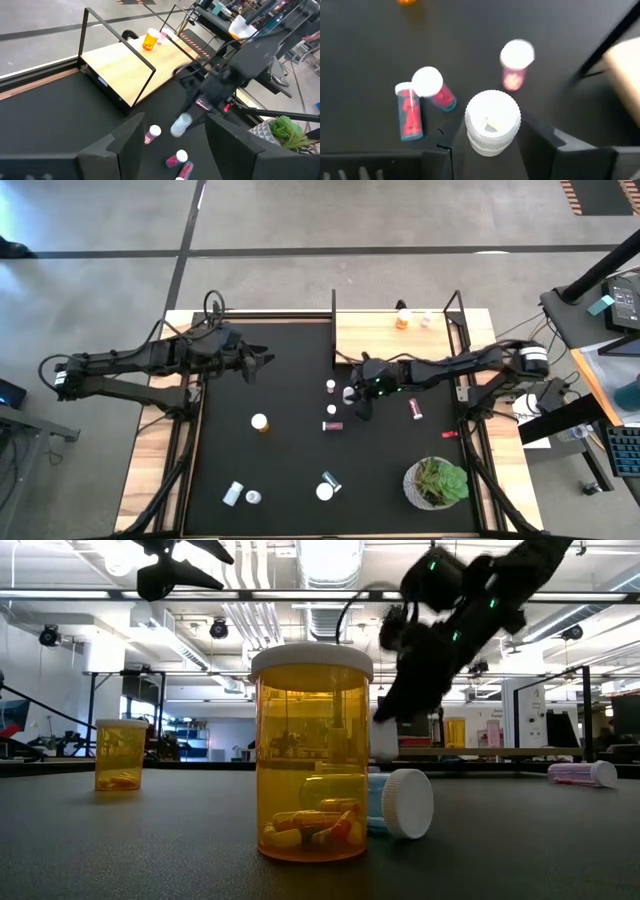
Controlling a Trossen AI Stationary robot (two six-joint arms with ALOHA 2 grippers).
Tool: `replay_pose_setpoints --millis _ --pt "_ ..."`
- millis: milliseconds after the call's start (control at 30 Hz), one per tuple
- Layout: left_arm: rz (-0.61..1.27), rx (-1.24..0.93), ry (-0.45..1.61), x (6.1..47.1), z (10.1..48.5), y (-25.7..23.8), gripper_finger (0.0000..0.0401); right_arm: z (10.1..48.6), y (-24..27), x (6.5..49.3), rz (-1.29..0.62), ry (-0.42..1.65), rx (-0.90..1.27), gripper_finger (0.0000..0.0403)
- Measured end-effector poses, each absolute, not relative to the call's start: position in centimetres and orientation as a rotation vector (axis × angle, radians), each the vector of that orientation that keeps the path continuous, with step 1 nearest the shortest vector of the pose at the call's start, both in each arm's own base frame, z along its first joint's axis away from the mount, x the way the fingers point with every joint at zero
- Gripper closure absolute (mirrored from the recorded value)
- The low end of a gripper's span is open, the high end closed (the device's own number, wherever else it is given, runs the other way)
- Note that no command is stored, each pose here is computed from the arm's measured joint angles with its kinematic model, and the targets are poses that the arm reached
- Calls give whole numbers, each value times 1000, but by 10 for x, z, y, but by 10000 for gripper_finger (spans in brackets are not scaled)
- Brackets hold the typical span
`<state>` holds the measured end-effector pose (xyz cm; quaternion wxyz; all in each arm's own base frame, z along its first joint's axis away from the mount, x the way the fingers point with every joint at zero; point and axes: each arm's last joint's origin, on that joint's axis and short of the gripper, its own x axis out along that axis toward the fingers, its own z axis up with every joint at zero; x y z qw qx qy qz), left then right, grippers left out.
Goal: Pick and place medicine bottles onto shelf by color
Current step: Put the top white pill bottle on the shelf
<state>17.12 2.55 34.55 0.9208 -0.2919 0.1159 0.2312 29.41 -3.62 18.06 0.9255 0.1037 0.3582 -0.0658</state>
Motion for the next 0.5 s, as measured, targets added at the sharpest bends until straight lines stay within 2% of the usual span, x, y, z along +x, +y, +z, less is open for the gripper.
replay_pose_setpoints --millis 100,200,333,500 --pt "479 -601 233 172 346 26 212 203 -46 284 -213 665 174 260" --pt "498 -597 217 172 347 27 212 218 -65 275 -391 593 195 261" --pt "524 -584 195 172 348 28 212 217 -95 265 -676 522 359 261" --pt "537 -541 194 170 349 28 212 210 -126 266 -823 503 463 260"
